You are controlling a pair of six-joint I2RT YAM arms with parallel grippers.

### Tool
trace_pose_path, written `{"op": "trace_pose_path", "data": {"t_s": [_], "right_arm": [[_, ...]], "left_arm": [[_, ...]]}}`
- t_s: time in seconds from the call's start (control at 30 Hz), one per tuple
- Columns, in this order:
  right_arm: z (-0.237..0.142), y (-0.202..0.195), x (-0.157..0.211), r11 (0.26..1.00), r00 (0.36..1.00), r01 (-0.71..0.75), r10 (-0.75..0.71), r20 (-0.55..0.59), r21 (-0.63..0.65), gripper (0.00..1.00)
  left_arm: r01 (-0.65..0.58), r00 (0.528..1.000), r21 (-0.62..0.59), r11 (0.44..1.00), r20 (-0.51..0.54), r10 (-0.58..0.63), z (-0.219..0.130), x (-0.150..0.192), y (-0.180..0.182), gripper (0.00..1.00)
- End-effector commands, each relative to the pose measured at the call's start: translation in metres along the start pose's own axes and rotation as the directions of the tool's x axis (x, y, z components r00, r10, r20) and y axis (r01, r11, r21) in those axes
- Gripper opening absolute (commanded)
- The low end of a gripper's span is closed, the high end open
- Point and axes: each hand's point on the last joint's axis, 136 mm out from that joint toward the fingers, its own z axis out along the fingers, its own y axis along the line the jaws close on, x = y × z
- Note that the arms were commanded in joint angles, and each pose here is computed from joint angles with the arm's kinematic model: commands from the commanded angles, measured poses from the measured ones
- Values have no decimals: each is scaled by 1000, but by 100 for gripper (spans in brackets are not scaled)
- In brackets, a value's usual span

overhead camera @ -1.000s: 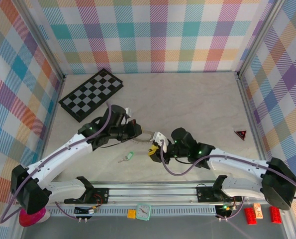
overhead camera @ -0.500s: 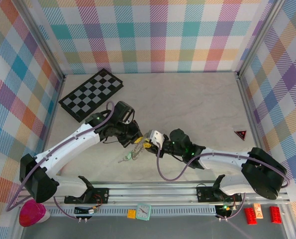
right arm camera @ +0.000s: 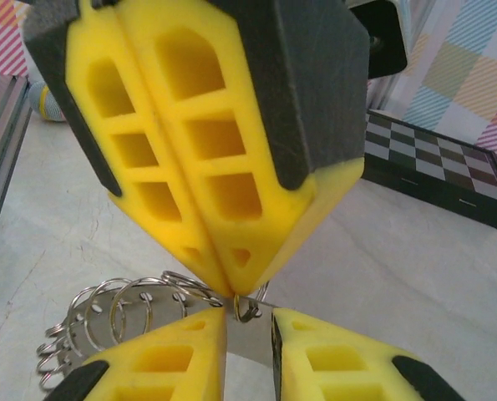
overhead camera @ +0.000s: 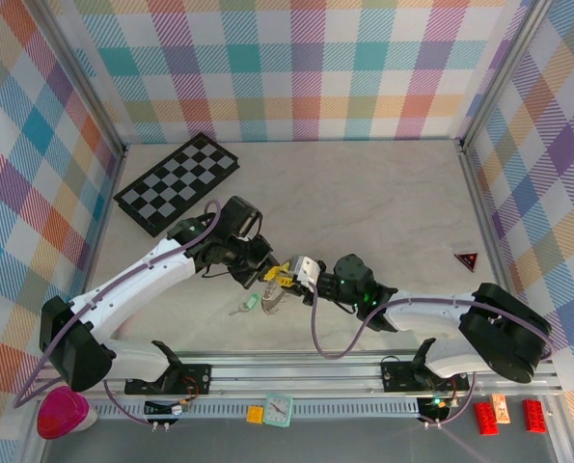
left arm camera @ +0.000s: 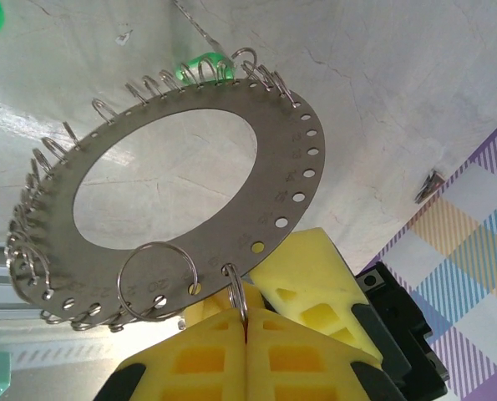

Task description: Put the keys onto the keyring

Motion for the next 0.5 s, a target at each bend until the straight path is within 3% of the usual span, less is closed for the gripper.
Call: {"op": "trace_pose_path", "data": {"t_s": [0.0, 0.47], "right_arm": [[1, 4, -13, 1000, 998, 10, -8, 70, -23, 23], [6, 4, -19, 999, 996, -19, 23, 90, -36, 9]], "left_arm": [[21, 999, 34, 999, -34, -20, -7, 11, -5, 0], [51, 998, 31, 998, -29, -50, -12, 12, 3, 0]]}}
